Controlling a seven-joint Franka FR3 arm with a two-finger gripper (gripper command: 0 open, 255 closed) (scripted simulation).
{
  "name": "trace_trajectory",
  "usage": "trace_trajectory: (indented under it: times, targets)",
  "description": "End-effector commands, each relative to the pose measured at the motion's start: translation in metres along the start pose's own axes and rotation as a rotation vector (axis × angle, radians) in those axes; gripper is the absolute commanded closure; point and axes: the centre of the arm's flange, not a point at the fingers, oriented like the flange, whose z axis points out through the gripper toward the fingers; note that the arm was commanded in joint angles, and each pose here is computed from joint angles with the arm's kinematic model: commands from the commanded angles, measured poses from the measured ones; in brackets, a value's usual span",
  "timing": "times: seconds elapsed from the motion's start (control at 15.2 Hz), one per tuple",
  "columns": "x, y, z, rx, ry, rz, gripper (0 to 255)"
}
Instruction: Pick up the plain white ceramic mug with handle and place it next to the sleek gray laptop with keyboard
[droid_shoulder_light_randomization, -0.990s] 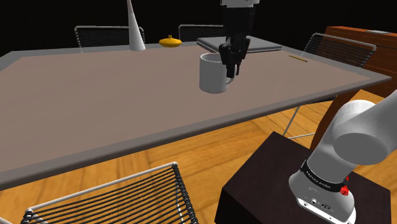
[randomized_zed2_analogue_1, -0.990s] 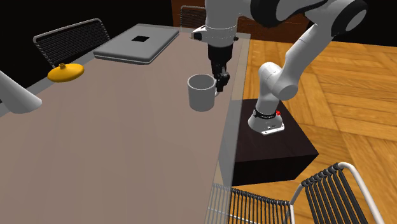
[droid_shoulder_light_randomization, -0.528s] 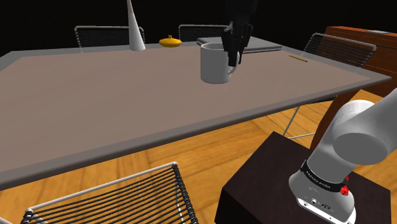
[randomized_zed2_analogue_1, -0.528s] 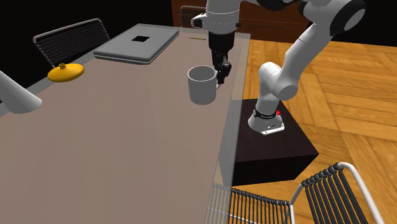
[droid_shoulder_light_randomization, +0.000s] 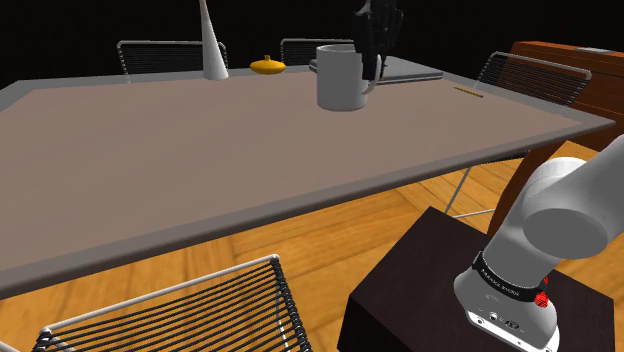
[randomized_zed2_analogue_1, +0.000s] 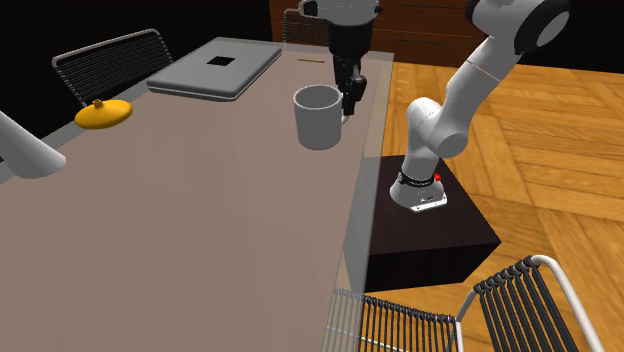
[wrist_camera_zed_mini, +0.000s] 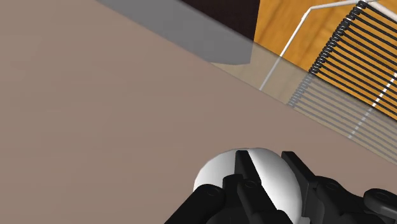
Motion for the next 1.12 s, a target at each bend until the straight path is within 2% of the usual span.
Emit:
trace_trajectory:
  times: [0.0, 0.66, 1.06]
  targets:
    - [-0.001, 0.0, -0.011, 0.0, 0.0, 0.0, 255]
    - [-0.004, 0.001, -0.063, 0.0, 0.0, 0.0, 255]
    - [0.001, 0.08, -0.062, 0.0, 0.0, 0.0, 255]
